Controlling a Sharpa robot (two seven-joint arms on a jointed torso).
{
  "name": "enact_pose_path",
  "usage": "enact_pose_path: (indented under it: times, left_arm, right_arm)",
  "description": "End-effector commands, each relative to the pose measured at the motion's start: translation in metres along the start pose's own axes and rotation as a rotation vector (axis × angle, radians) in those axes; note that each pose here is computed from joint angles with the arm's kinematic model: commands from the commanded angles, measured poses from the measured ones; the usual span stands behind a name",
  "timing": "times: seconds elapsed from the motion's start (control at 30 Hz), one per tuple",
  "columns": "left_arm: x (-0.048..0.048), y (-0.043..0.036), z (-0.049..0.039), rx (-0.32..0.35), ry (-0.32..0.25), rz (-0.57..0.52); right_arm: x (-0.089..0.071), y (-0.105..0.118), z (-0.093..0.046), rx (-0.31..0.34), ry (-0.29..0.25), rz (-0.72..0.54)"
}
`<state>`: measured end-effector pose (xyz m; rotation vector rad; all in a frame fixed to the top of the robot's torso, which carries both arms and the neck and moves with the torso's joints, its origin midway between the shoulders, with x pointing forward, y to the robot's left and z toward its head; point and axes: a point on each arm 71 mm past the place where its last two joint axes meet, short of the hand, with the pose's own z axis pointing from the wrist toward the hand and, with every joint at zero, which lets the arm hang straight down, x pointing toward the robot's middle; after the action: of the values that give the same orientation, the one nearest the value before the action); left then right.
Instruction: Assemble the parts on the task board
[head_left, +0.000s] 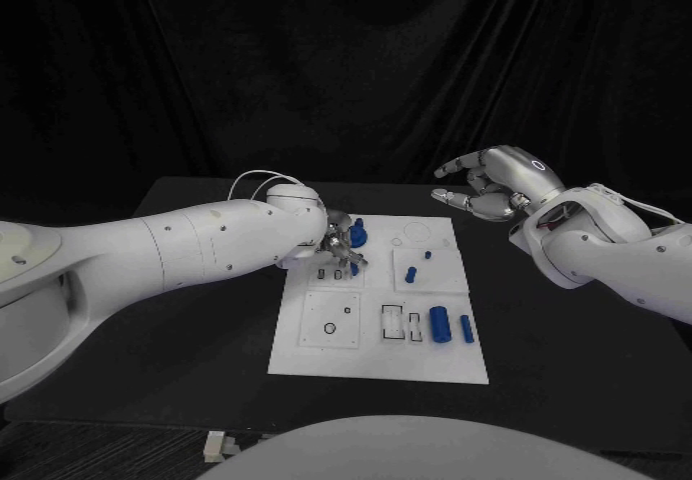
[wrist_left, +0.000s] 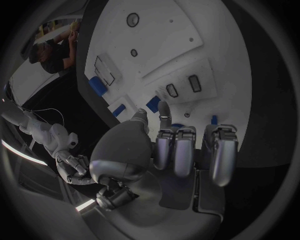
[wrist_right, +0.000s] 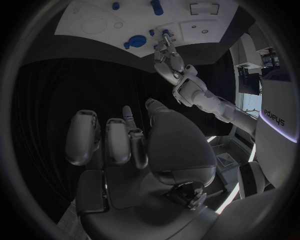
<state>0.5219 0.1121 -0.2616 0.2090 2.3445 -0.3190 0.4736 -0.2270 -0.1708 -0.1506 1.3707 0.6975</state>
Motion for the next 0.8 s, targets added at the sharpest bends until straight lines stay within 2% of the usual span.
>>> enact_pose_path:
  times: [0.03, 0.33, 0.8]
  left_arm:
    - [0.0037, -0.0012, 0.0014, 0.000, 0.027, 0.008]
    - [0.0077, -0.0015, 0.0036, 0.001, 0.040, 0.009]
    - [0.0077, -0.0026, 0.0058, 0.018, 0.035, 0.004]
  right_arm:
    - [0.0015, -0.0020, -0.0004, 0.025, 0.013, 0.000]
    - [0.0023, -0.0026, 0.0000, 0.031, 0.021, -0.001]
    - [0.0026, -0.0039, -0.0003, 0.040, 0.028, -0.002]
